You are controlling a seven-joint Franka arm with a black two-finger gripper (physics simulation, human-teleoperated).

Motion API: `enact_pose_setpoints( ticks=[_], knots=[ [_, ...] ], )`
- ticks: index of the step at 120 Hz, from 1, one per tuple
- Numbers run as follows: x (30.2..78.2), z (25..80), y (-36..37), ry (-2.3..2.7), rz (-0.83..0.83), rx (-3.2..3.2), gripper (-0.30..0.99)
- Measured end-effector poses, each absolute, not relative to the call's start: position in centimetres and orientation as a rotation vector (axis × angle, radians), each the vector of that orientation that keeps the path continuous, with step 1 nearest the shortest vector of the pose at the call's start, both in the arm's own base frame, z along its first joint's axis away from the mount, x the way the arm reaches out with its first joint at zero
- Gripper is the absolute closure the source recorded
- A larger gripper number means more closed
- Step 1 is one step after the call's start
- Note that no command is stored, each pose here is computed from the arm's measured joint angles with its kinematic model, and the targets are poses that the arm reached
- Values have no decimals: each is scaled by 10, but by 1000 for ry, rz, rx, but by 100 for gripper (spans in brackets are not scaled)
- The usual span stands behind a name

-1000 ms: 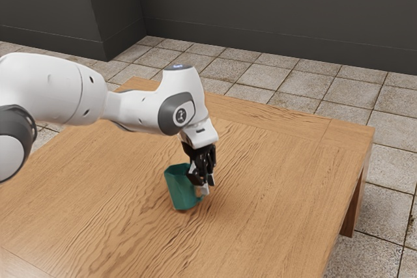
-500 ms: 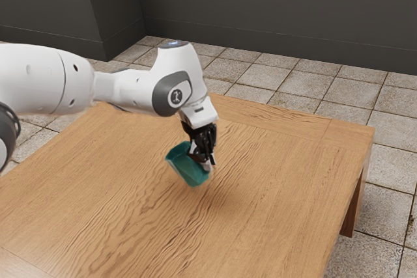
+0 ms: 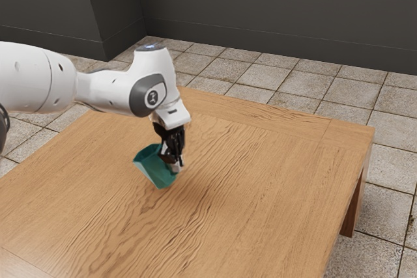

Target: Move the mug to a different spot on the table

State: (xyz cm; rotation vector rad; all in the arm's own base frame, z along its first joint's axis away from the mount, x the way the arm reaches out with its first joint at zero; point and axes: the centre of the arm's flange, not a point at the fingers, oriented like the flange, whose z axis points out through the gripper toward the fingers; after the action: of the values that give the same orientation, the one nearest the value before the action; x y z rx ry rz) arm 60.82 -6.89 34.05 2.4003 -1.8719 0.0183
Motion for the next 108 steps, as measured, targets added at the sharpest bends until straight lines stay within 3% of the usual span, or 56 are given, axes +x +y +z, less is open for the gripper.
enact_pose_setpoints(
  ticks=[108],
  knots=[
    [619,322,-29,-1836,-51,2494,71]
  ],
)
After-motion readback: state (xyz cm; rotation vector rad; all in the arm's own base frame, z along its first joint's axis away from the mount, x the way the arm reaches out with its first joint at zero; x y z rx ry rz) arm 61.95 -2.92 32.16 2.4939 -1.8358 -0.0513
